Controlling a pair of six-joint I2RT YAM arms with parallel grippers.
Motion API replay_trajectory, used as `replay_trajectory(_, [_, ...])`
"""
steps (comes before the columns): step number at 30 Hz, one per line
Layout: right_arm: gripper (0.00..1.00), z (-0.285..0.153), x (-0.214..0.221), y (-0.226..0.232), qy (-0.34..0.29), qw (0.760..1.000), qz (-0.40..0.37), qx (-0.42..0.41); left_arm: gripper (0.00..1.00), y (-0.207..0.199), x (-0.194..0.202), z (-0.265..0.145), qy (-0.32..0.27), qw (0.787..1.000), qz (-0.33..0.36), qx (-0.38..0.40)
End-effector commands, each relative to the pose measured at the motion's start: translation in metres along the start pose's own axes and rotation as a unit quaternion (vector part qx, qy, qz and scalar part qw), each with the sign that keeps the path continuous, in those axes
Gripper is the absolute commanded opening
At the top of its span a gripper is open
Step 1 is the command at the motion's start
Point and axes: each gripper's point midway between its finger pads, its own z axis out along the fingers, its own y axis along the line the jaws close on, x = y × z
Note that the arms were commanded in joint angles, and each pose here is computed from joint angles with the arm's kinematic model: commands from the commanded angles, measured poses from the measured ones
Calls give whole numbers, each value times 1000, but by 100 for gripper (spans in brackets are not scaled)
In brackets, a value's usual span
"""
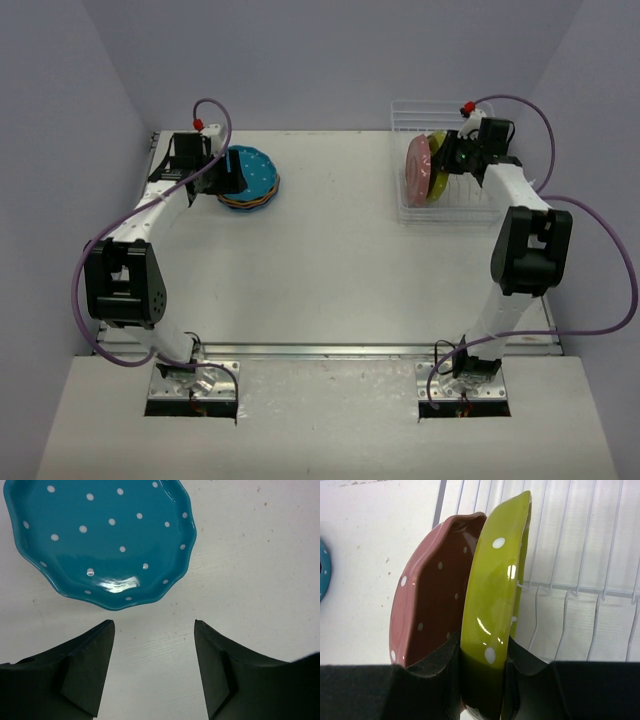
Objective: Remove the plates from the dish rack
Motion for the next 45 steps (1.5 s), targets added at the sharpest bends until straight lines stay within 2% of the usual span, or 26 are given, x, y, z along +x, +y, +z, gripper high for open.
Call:
replay_trajectory(1, [0,-21,-24,6,-22,999,-46,-10,68,-3,-26,-10,-32,999,11,4])
replay_trajectory(4, [0,-36,-39,16,-38,998,-53,-17,88,-5,-28,-12,-35,999,8,6])
replay_trajectory(10, [0,-68,-80,40,-71,996,-43,-30,99,-6,-35,-18,-46,999,2,0])
replay_trajectory(20, [0,-111,-146,67,-134,989,-21,-49,100,-7,-41,-30,-58,998,3,-5])
replay_trajectory(25, [0,-130,-170,77,-160,983,-76,-53,100,-9,-47,-36,-66,998,4,-5])
replay_trajectory(30, [0,-150,-183,103,-188,964,-173,-75,100,-15,-50,-39,-69,998,-3,9])
replay_trajectory(34, [0,-164,-182,130,-209,931,-289,-83,100,-23,-53,-43,-72,997,-4,28])
replay_trajectory(39, [0,-185,-147,191,-248,840,-474,-95,100,-51,-63,-59,-82,992,17,99])
replay_trajectory(41, [0,-190,-132,215,-266,790,-543,-95,100,-64,-66,-66,-84,987,24,134])
replay_trajectory(45, [0,-204,-105,250,-301,714,-626,-92,100,-94,-68,-87,-87,973,31,213])
